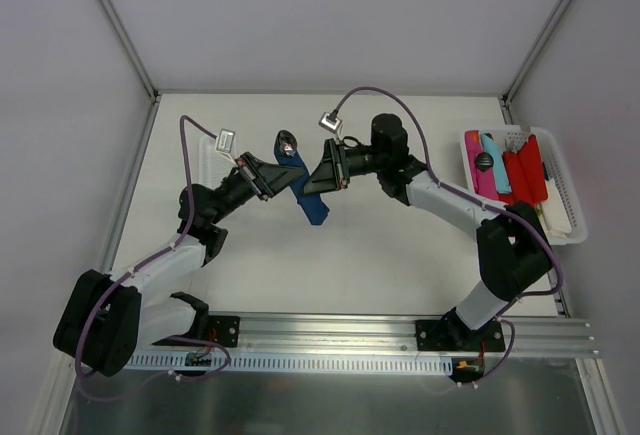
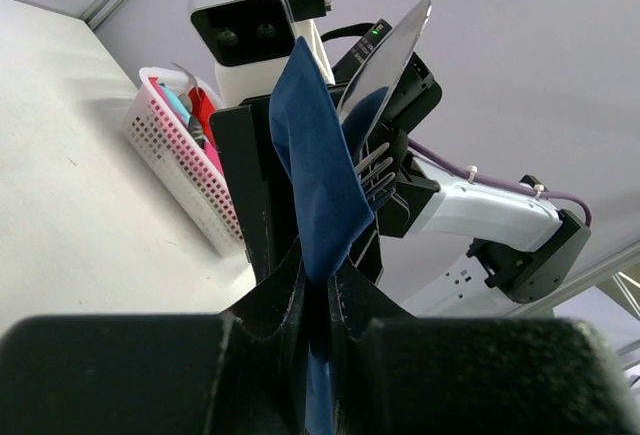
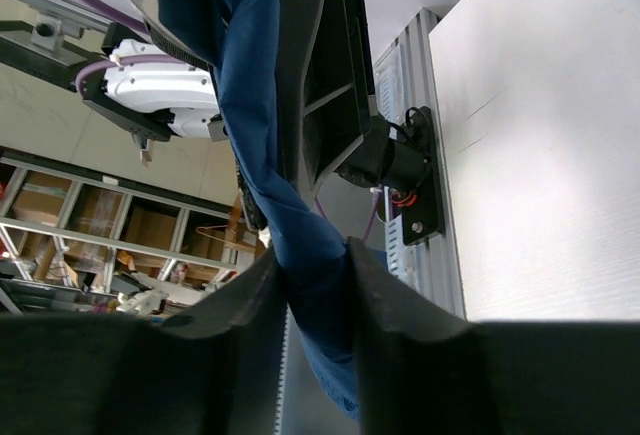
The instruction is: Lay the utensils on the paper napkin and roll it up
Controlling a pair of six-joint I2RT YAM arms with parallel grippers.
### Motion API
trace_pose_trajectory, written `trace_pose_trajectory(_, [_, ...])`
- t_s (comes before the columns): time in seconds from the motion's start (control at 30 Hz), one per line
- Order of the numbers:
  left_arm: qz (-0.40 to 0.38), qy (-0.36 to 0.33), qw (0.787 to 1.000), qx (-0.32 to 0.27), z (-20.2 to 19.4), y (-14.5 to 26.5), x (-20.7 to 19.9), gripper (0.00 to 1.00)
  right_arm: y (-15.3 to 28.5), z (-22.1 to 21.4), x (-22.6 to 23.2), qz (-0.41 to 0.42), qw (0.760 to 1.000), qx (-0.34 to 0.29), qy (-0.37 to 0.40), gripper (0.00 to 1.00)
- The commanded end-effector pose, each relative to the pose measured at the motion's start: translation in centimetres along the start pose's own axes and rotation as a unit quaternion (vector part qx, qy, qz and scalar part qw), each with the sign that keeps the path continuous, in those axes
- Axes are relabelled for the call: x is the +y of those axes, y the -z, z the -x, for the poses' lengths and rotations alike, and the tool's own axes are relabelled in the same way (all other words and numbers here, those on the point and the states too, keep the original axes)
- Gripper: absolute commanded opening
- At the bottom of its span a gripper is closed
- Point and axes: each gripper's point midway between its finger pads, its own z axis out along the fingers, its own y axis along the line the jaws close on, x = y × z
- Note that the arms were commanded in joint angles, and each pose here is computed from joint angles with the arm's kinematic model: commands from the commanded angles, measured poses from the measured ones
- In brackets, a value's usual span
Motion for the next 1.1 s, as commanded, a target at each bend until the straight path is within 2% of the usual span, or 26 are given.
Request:
trace_pose_trajectory(0.0, [-0.073, -0.051, 0.995, -0.05, 2.4, -0.3, -3.9, 0.0, 0.2, -1.0, 3.2, 0.035, 0.999, 0.022, 0.036, 0.28])
trace_pose_trajectory(0.03, [-0.073, -0.052, 0.995, -0.05, 2.5, -0.3, -3.9, 0.0, 0.1, -1.0, 3.2, 0.035, 0.998, 0.022, 0.036, 0.23])
trace_pose_trajectory(0.07, [-0.073, -0.052, 0.995, -0.051, 2.5, -0.3, -3.9, 0.0, 0.1, -1.0, 3.3, 0.035, 0.998, 0.021, 0.037, 0.12])
trace_pose_trajectory(0.13, [-0.071, -0.051, 0.995, -0.049, 2.4, -0.4, -3.8, 0.0, 0.2, -0.8, 3.4, 0.035, 0.998, 0.02, 0.037, 0.01])
trace_pose_trajectory(0.17, [-0.07, -0.049, 0.995, -0.049, 2.5, -0.5, -3.8, 0.0, 0.2, -0.8, 3.5, 0.035, 0.999, 0.019, 0.037, 0.0])
trace_pose_trajectory(0.23, [-0.067, -0.048, 0.996, -0.047, 2.5, -0.5, -3.8, 0.06, 0.2, -0.6, 3.8, 0.036, 0.998, 0.017, 0.04, 0.0])
trace_pose_trajectory(0.27, [-0.056, -0.044, 0.997, -0.042, 2.5, -0.6, -3.5, 0.11, 0.2, -0.4, 3.8, 0.034, 0.998, 0.012, 0.043, 0.0])
trace_pose_trajectory(0.3, [-0.056, -0.051, 0.996, -0.041, 2.5, -0.5, -3.9, 0.24, 0.4, -0.2, 4.1, 0.032, 0.998, 0.005, 0.049, 0.0])
trace_pose_trajectory(0.4, [-0.029, -0.062, 0.997, -0.034, 2.3, -0.2, -3.4, 0.46, 0.7, 0.3, 4.5, 0.022, 0.998, -0.01, 0.061, 0.0])
trace_pose_trajectory(0.43, [-0.027, -0.072, 0.996, -0.04, 2.6, 0.2, -4.1, 0.57, 0.8, 0.4, 4.6, 0.018, 0.998, -0.014, 0.066, 0.0])
trace_pose_trajectory(0.47, [-0.017, -0.077, 0.996, -0.038, 2.7, 0.3, -4.1, 0.6, 0.9, 0.6, 4.7, 0.013, 0.997, -0.017, 0.072, 0.0])
trace_pose_trajectory(0.5, [0.012, -0.082, 0.996, -0.026, 2.2, 0.6, -3.0, 0.62, 1.0, 0.3, 4.1, -0.002, 0.997, -0.013, 0.076, 0.0])
trace_pose_trajectory(0.63, [0.023, -0.095, 0.995, -0.02, 1.9, 1.7, -3.7, 0.65, 1.3, 0.7, 5.1, -0.01, 0.993, -0.019, 0.113, 0.0])
trace_pose_trajectory(0.9, [0.007, -0.088, 0.996, -0.011, 1.1, 1.8, -3.9, 0.67, 1.3, 0.9, 6.1, -0.013, 0.99, -0.021, 0.142, 0.0])
trace_pose_trajectory(1.07, [-0.014, -0.088, 0.996, 0.007, 0.6, 0.4, -4.8, 0.69, 1.1, 0.3, 6.6, -0.011, 0.988, -0.015, 0.151, 0.0])
